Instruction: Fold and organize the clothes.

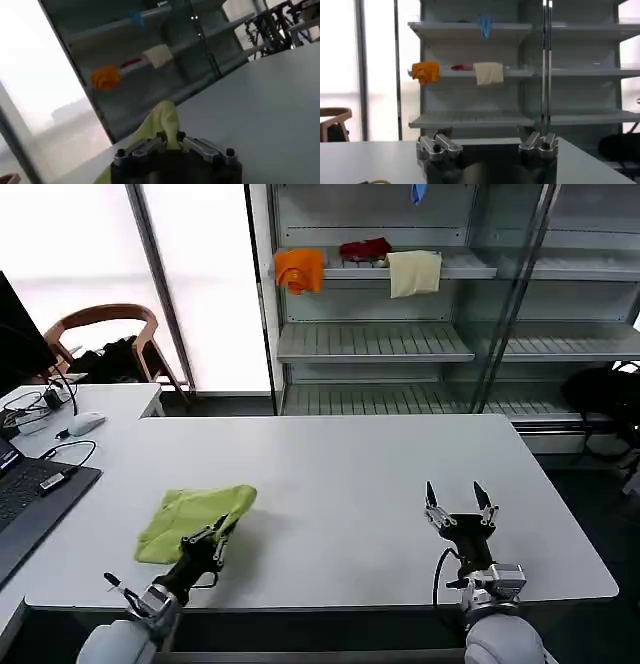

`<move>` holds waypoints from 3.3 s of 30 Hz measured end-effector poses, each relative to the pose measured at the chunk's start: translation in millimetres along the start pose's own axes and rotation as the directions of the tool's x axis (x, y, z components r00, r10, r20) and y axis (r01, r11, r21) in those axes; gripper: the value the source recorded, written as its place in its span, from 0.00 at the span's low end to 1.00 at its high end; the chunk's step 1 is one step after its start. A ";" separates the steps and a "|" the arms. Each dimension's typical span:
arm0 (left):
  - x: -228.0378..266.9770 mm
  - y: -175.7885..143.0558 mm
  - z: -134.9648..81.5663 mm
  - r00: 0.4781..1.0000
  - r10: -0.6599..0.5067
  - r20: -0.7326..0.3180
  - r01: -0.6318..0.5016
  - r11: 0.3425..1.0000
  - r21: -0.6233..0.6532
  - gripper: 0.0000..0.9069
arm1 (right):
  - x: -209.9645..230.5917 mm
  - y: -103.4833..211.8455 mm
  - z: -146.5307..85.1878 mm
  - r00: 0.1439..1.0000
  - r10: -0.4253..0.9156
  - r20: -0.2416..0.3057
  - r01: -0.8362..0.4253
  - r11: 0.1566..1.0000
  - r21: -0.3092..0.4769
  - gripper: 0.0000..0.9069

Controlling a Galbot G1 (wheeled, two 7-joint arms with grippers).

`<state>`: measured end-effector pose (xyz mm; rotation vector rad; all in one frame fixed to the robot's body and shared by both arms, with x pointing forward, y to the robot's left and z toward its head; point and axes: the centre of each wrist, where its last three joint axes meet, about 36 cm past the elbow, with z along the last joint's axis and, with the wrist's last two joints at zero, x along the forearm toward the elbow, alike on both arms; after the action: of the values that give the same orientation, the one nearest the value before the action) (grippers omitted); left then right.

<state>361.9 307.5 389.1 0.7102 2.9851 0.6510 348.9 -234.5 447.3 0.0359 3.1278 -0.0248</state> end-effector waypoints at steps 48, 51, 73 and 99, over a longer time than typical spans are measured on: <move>36.3 -25.1 -127.9 0.925 -0.378 -0.028 0.378 0.914 0.149 1.00 | -28.1 134.3 8.8 0.886 -0.356 -0.297 0.347 0.934 -0.083 1.00; 39.1 -24.6 -125.6 0.923 -0.382 -0.036 0.383 0.911 0.152 1.00 | -27.0 142.5 12.1 0.875 -0.368 -0.314 0.360 0.929 -0.086 0.94; 47.9 -29.7 -115.6 0.928 -0.366 -0.068 0.372 0.912 0.174 1.00 | -42.0 179.4 34.0 0.841 -0.408 -0.356 0.392 0.912 -0.122 0.00; 48.0 -38.3 -113.1 0.934 -0.347 -0.080 0.356 0.914 0.193 1.00 | -94.0 87.2 23.5 0.925 -0.246 -0.291 0.234 0.969 -0.073 1.00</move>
<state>291.2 252.6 481.6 0.1452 3.1284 0.3456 445.2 -149.9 423.7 -0.3816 3.4102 0.0400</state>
